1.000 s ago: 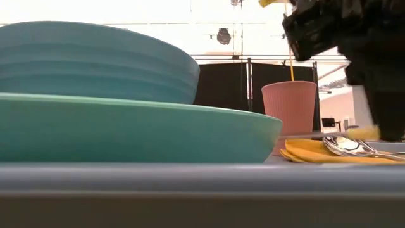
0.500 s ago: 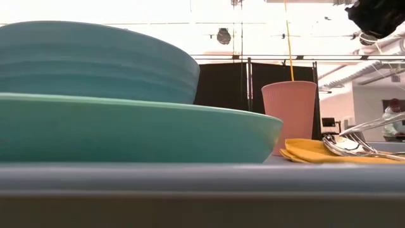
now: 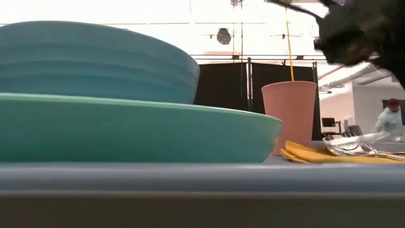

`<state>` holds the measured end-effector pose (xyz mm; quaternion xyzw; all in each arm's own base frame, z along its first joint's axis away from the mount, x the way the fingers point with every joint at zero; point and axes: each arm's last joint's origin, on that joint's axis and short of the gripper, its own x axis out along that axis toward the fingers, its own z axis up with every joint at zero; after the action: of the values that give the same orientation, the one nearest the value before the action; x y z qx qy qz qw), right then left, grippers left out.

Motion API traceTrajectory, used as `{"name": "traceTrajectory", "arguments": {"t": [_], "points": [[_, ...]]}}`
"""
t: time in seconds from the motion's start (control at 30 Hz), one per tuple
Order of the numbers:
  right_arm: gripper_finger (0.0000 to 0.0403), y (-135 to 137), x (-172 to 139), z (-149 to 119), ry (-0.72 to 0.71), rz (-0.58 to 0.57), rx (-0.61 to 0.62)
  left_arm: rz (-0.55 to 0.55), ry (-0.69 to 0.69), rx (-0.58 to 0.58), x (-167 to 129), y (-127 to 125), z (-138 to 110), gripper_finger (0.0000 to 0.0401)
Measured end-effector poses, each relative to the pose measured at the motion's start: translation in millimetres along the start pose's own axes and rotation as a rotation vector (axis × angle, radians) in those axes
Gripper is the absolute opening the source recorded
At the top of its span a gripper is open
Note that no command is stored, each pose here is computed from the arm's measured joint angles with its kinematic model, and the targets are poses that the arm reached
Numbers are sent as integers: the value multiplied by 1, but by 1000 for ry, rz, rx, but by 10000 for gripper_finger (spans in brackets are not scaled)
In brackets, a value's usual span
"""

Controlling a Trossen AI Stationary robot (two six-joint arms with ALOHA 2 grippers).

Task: Set up tray
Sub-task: Put the yellow knife on the yellow napkin to the left of the orange spoon

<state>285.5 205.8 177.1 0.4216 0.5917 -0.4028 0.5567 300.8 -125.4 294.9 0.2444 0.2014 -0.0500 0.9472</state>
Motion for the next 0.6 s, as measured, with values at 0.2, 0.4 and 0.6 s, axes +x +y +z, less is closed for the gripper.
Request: {"name": "traceTrajectory", "arguments": {"t": [0.2, 0.4, 0.6], "points": [[31, 10, 19, -2, -1, 10, -3, -2, 8, 15, 0, 0, -1, 186], [31, 9, 14, -1, -23, 34, 68, -1, 12, 16, 0, 1, -1, 186], [31, 12, -2, 5, -44, 133, 101, -1, 12, 16, 0, 0, -1, 186]]}}
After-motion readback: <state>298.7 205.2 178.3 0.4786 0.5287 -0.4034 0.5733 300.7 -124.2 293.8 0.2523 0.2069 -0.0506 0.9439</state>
